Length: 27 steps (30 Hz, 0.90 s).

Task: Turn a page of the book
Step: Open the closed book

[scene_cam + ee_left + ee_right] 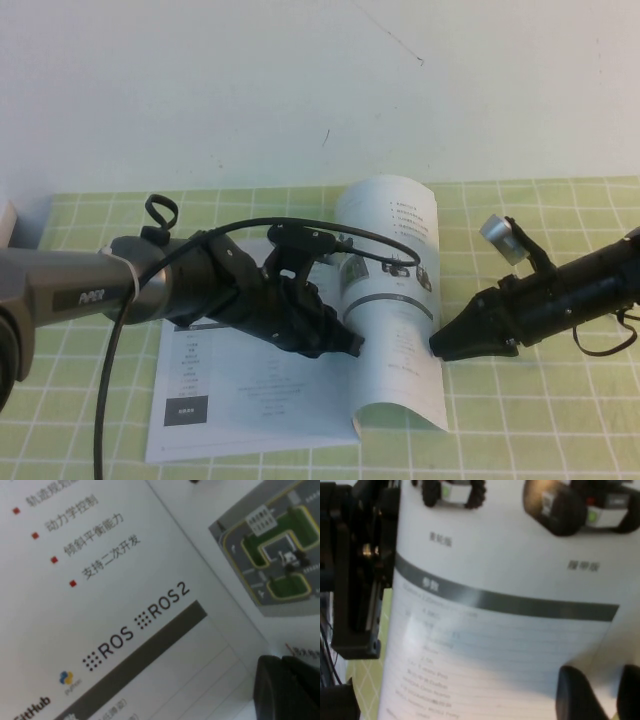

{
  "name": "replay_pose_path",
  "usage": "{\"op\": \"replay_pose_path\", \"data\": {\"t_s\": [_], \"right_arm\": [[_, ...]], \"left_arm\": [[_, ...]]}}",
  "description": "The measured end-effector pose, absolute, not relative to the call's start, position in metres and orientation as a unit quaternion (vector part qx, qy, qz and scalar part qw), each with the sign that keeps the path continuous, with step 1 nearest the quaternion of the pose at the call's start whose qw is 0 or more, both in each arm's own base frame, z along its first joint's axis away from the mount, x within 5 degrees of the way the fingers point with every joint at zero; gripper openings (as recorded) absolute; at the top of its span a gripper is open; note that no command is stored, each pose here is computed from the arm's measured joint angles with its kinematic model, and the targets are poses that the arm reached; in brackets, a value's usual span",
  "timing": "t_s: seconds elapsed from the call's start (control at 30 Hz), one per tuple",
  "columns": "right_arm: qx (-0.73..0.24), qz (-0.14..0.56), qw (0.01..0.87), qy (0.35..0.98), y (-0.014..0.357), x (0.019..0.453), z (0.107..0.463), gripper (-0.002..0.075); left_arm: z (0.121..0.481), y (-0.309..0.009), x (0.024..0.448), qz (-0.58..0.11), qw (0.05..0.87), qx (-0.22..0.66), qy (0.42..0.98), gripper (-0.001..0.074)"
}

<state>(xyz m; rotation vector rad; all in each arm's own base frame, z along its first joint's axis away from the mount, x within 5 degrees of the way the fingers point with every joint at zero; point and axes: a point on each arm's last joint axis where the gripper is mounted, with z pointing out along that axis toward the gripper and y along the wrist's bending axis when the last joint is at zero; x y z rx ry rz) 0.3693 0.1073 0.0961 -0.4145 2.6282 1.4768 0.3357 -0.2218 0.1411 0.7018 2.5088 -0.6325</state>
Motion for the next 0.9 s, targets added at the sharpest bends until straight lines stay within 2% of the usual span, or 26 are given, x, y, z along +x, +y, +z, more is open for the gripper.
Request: {"op": "replay_pose_path", "data": {"t_s": [0.2,0.47,0.9], "right_arm": [[-0.134,0.497,0.060,0.855,0.113,0.370,0.097,0.0189],[-0.132,0.509,0.079,0.847,0.114,0.373,0.100,0.0118],[-0.150,0.534,0.079,0.828,0.117,0.370,0.104,0.0102]], "left_arm": [[0.159,-0.213,0.339,-0.200,0.277,0.265,0.902,-0.0004],[0.203,-0.207,0.338,-0.195,0.346,0.261,0.880,-0.0004],[0.203,-0.206,0.336,-0.183,0.338,0.290,0.877,-0.0004]]}}
